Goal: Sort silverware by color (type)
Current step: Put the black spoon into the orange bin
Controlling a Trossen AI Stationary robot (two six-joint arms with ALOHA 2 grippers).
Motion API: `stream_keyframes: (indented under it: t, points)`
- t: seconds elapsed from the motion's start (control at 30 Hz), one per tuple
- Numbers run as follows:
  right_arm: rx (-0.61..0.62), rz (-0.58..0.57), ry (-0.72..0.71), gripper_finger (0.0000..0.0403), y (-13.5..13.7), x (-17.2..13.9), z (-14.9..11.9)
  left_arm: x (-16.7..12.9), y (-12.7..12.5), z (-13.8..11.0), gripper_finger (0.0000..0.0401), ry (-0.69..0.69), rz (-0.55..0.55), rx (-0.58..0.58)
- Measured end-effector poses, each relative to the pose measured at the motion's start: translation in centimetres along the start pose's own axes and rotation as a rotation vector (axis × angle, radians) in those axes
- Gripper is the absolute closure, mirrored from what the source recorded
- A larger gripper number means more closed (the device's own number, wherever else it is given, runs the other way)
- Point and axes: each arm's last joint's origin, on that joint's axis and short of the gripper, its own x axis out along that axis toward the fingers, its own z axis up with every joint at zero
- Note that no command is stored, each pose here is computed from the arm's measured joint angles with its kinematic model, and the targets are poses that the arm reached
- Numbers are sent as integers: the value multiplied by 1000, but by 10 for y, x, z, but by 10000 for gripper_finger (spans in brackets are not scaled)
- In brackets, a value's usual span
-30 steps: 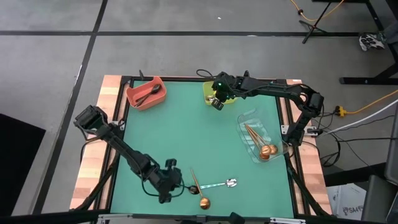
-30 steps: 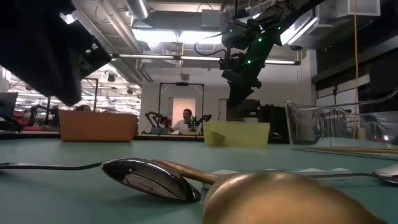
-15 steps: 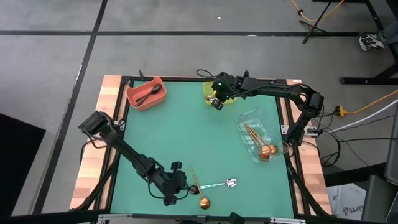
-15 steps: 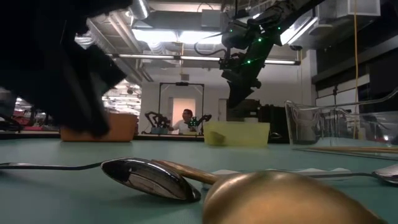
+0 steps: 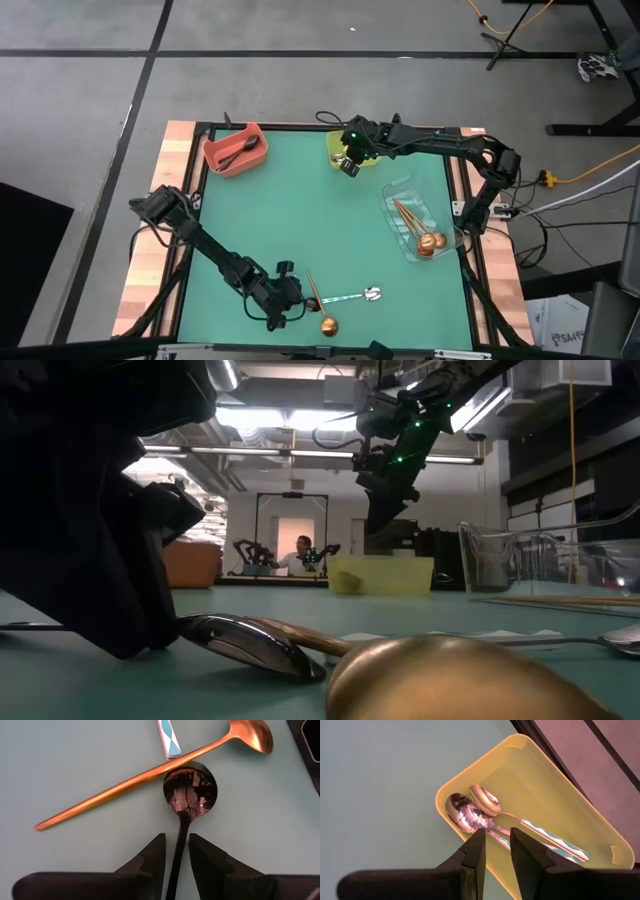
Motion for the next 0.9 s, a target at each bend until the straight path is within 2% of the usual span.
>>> stream_keyframes:
  t: [0.67,0.9]
  points:
    - [0,0,0,322,0,0,0,-1,1,-1,322,17,5,5]
    - [0,0,0,322,0,0,0,0,1,-2,362,21,8,6]
